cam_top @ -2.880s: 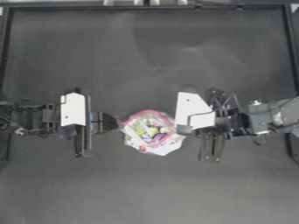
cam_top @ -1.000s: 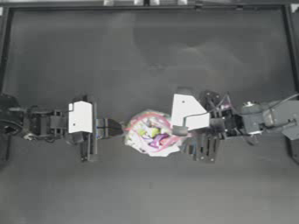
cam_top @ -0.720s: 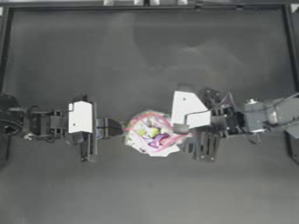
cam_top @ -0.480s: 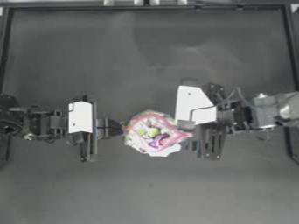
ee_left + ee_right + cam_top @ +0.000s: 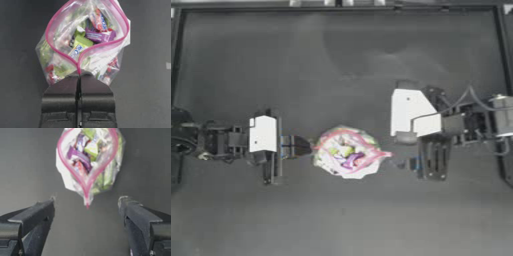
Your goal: Put candy in bag
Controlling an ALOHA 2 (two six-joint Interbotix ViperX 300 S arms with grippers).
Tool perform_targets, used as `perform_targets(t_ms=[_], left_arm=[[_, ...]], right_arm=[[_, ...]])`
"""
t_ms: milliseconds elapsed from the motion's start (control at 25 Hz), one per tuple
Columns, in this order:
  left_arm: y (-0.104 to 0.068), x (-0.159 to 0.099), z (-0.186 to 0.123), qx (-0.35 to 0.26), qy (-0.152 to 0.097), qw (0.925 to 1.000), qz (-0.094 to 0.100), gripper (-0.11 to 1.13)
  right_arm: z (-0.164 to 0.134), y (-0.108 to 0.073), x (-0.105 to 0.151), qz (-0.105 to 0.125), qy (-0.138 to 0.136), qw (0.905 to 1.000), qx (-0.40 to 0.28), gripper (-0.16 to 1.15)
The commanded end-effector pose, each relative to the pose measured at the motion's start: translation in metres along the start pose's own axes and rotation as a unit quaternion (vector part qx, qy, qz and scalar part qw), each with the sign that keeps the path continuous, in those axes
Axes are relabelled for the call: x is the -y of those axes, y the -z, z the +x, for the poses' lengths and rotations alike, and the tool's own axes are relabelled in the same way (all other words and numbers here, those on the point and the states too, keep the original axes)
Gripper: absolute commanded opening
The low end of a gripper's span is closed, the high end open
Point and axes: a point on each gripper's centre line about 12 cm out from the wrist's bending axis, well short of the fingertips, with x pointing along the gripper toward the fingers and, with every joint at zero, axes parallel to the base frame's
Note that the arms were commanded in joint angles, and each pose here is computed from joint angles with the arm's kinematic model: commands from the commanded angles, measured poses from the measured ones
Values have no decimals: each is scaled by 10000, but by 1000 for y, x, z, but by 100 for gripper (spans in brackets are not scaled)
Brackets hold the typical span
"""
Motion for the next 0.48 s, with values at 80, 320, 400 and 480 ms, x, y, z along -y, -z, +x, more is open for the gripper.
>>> perform_targets(t_ms=[80, 320, 400, 480], left_arm=[[-12, -1, 1, 198, -14, 9998, -7, 4], [-13, -1, 0, 206, -14, 9998, -7, 4], [-13, 0, 0, 207, -7, 9998, -4, 4], [-13, -1, 0, 206, -14, 9998, -7, 4]], right_arm=[[-20, 6, 3, 36, -24, 9997, 252, 101], [-33, 25, 8, 91, -62, 9985, 531, 101], [-37, 33, 11, 177, -59, 9978, 636, 101], [-38, 40, 16, 254, -16, 9977, 636, 101]])
